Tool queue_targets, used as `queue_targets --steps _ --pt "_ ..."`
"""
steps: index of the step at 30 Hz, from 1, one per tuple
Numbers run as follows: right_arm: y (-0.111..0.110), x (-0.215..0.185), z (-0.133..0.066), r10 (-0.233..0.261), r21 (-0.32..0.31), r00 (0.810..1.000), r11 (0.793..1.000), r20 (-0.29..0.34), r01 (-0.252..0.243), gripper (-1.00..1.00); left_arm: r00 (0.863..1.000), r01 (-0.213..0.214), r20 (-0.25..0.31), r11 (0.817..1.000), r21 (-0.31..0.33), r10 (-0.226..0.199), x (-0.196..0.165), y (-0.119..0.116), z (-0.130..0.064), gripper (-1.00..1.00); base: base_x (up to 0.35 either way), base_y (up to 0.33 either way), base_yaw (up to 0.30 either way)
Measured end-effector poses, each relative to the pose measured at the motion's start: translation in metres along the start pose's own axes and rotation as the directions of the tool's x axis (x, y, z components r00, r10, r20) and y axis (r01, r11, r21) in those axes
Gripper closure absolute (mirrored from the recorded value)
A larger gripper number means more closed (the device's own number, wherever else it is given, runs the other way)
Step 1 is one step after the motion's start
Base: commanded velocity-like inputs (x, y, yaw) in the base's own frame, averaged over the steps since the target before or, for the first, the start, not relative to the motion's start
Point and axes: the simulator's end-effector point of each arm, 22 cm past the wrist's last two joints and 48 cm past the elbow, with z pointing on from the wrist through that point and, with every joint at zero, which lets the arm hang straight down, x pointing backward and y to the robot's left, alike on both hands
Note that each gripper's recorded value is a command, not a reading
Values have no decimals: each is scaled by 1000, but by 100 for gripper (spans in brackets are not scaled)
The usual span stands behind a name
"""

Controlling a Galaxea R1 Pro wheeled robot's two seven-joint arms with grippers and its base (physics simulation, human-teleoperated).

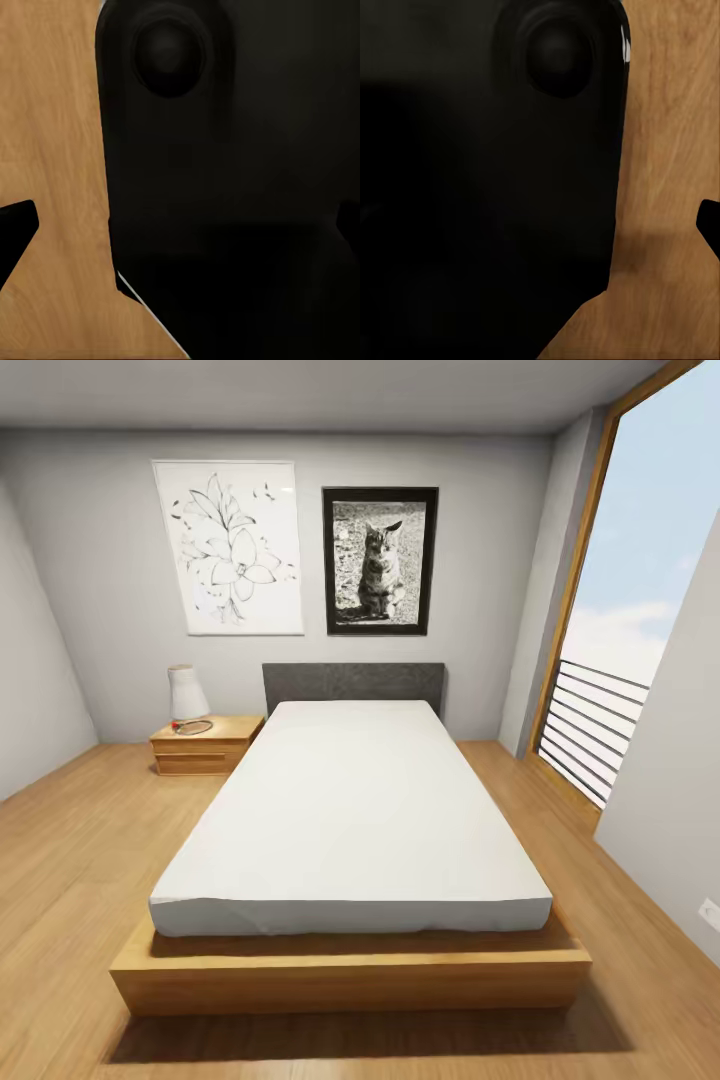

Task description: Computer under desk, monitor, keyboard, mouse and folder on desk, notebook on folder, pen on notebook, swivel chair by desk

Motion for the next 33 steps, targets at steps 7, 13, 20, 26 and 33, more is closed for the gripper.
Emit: queue_targets --steps 7,13,20,26,33 --pt "21 -10 -10 3 -34 1000 999 13 -2 -100 999 -5 36 999 36 4 -17 -26 -11 -100 0 0 0" --pt "25 -18 -21 2 -39 999 999 45 -1 -100 999 -3 38 999 39 2 -18 -29 -21 -100 0 0 0" --pt "25 -21 -32 5 -39 997 999 73 -2 -100 999 -2 38 999 40 1 -18 -30 -32 -100 0 0 0" --pt "25 -25 -42 4 -39 995 999 101 -1 -100 999 -2 35 999 40 1 -16 -30 -41 -100 0 0 0" --pt "22 -78 -64 10 -34 944 999 329 1 -100 999 0 32 999 39 -1 -15 -29 -52 -100 0 0 0"
